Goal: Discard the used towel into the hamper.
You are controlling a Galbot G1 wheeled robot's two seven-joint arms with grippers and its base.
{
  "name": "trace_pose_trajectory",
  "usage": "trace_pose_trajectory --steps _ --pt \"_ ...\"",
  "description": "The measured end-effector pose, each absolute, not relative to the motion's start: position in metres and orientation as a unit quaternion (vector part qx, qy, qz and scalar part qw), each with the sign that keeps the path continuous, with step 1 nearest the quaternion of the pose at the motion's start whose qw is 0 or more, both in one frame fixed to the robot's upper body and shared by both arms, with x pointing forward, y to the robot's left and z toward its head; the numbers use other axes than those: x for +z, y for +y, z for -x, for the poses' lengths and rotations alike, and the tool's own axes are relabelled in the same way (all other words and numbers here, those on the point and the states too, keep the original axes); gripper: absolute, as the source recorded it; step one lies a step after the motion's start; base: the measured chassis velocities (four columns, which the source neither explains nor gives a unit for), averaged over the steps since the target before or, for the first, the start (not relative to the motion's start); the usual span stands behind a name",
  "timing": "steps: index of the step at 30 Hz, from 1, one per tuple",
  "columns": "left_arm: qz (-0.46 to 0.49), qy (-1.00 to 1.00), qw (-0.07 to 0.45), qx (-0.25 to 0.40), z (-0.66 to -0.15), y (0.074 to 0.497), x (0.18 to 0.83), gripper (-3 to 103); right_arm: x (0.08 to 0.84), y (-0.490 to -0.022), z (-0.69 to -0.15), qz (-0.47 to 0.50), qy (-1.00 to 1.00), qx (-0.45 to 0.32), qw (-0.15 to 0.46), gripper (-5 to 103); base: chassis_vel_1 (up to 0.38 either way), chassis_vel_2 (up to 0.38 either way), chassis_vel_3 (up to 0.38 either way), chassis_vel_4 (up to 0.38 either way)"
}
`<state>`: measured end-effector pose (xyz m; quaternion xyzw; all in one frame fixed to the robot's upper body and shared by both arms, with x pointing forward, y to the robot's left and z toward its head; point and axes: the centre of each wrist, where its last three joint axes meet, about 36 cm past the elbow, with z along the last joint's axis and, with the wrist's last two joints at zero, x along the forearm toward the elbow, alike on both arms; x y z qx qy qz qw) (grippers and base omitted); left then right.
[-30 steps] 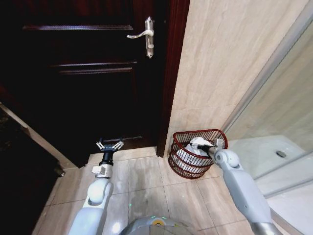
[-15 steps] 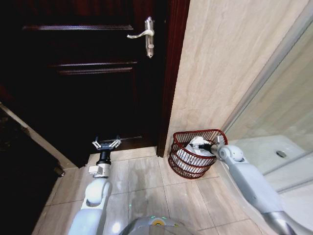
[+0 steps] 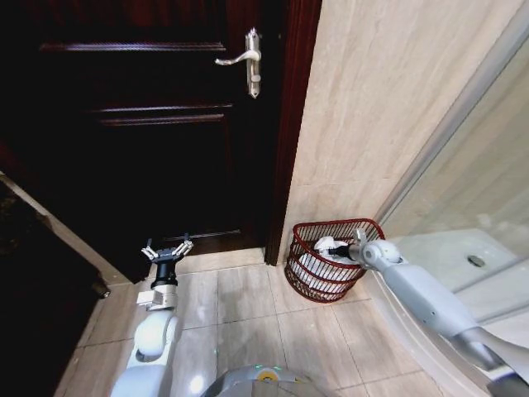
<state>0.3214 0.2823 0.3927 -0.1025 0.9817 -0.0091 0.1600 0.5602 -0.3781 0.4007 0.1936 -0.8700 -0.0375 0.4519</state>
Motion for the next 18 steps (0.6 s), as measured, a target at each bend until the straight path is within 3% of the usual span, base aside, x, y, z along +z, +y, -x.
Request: trace_pose_trajectory --steps 9,18 --pt "0.094 0.982 0.164 -0.011 -0.331 0.277 0.396 100 0.404 -0.386 -0.558 -0.175 -0.879 -0.045 0.442 100 0.0 0.0 0.0 0.0" --pt "0.08 0.983 0.167 -0.015 -0.344 0.27 0.401 100 0.482 -0.392 -0.546 -0.14 -0.923 -0.005 0.357 100 0.0 0.0 0.0 0.0"
